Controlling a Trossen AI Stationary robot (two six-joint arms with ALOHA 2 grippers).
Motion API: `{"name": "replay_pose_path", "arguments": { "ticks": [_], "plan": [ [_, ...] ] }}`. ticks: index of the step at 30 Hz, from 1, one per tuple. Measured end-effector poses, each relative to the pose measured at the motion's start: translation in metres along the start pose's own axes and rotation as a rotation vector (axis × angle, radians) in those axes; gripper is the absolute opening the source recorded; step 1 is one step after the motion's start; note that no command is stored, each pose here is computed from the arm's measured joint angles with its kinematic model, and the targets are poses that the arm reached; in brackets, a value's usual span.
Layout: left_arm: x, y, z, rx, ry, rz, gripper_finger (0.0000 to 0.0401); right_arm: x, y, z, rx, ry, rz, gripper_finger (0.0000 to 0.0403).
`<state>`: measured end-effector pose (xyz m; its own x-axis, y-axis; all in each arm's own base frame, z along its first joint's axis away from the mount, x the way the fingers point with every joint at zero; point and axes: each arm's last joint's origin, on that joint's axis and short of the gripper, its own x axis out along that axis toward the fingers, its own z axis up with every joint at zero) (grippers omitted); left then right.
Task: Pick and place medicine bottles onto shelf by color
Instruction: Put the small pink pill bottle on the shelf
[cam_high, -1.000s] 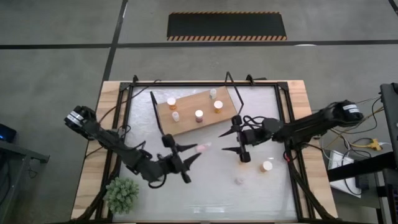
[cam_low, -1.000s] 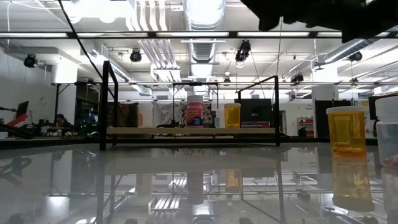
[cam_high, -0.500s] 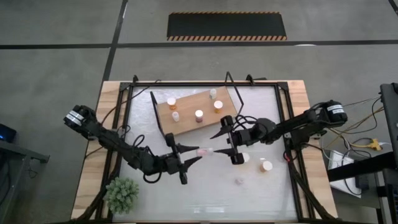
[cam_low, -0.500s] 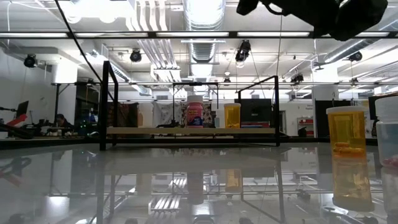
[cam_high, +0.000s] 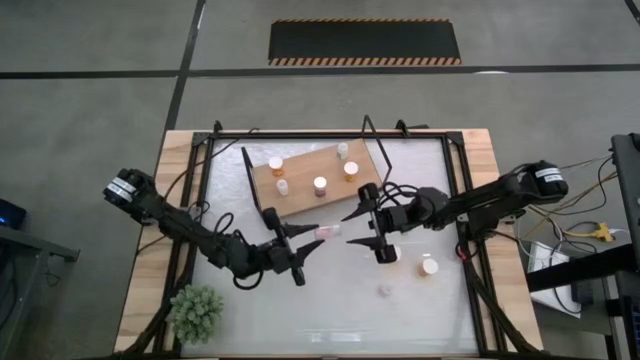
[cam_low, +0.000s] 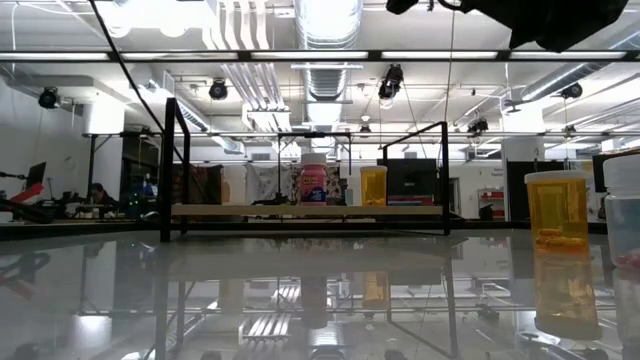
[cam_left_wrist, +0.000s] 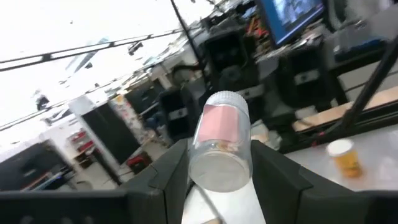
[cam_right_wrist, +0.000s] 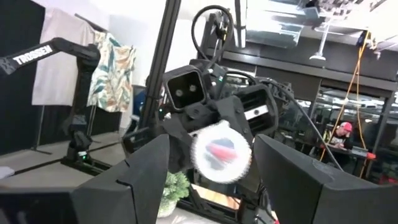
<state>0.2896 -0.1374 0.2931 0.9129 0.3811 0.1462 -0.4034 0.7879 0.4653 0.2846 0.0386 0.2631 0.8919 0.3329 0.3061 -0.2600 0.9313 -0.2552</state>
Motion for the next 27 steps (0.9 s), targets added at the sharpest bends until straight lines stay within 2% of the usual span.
{"name": "replay_pose_path", "arguments": {
  "ticks": [7, 18, 27],
  "plan": [
    [0.006, 0.004, -0.004, 0.018, 0.009, 0.017, 0.0134, 0.000, -0.002, -0.002, -0.009, 0.040, -0.062, 0.0223],
    [0.012, 0.008, -0.008, 0.028, -0.003, 0.007, 0.0134, 0.017, -0.005, -0.008, -0.031, 0.082, -0.062, 0.0220],
    [0.012, 0.006, -0.010, 0.057, 0.015, -0.008, 0.0137, 0.017, -0.005, -0.008, -0.026, 0.085, -0.062, 0.0169]
  ]
}}
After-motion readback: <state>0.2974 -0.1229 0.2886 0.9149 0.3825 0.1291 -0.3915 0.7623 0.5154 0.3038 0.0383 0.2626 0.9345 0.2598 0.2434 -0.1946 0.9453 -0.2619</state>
